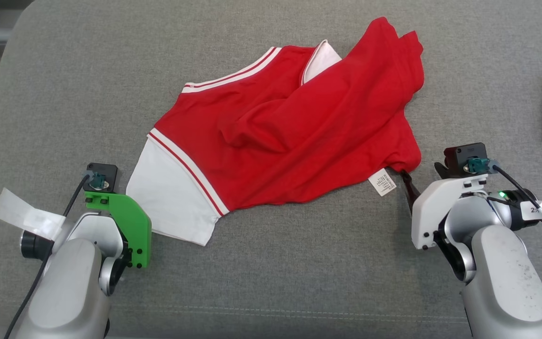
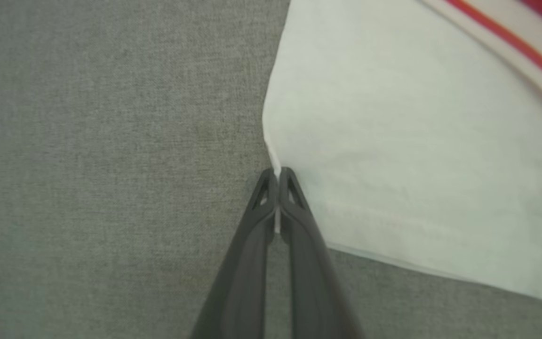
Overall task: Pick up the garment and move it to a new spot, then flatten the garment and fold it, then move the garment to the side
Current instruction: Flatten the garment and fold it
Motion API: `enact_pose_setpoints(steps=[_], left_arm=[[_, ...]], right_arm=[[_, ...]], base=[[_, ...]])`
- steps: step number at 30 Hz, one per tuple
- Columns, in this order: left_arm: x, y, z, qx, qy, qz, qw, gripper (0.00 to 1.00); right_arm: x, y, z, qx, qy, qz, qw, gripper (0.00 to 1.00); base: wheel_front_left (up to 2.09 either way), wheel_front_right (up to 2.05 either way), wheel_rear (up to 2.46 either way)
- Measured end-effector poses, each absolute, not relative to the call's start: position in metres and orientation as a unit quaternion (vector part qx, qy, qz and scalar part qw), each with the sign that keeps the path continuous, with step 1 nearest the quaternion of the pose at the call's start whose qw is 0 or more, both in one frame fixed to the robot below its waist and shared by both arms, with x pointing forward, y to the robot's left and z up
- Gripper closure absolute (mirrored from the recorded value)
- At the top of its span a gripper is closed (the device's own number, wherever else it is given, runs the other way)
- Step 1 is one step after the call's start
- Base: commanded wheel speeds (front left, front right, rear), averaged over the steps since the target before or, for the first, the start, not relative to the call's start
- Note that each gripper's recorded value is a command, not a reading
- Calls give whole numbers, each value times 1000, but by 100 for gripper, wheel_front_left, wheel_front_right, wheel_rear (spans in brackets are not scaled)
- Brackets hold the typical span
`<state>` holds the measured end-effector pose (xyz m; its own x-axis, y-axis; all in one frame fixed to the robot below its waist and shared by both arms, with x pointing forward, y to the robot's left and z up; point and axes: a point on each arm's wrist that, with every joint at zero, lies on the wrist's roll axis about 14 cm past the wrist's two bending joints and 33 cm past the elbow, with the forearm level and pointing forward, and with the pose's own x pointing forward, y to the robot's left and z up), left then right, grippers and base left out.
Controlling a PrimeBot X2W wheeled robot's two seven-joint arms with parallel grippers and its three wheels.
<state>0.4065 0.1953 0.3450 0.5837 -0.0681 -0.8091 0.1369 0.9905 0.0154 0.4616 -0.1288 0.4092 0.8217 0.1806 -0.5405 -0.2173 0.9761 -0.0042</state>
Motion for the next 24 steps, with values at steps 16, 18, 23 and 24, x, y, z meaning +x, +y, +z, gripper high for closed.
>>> enact_pose_setpoints(steps=[16,18,23,24], left_arm=[[403,197,347,32,448,-55,892,100],[403,197,348,29,445,-54,893,100],[407,191,355,5,422,-55,905,100],[408,189,356,1,415,-55,908,100]], right_arm=[[470,-100,391,-20,297,143,944,96],[470,-100,391,-19,296,143,944,100],[474,-106,402,-18,277,134,951,100],[475,-107,406,-18,270,131,954,100]], base=[[0,0,0],[0,0,0],[0,0,0],[0,0,0]])
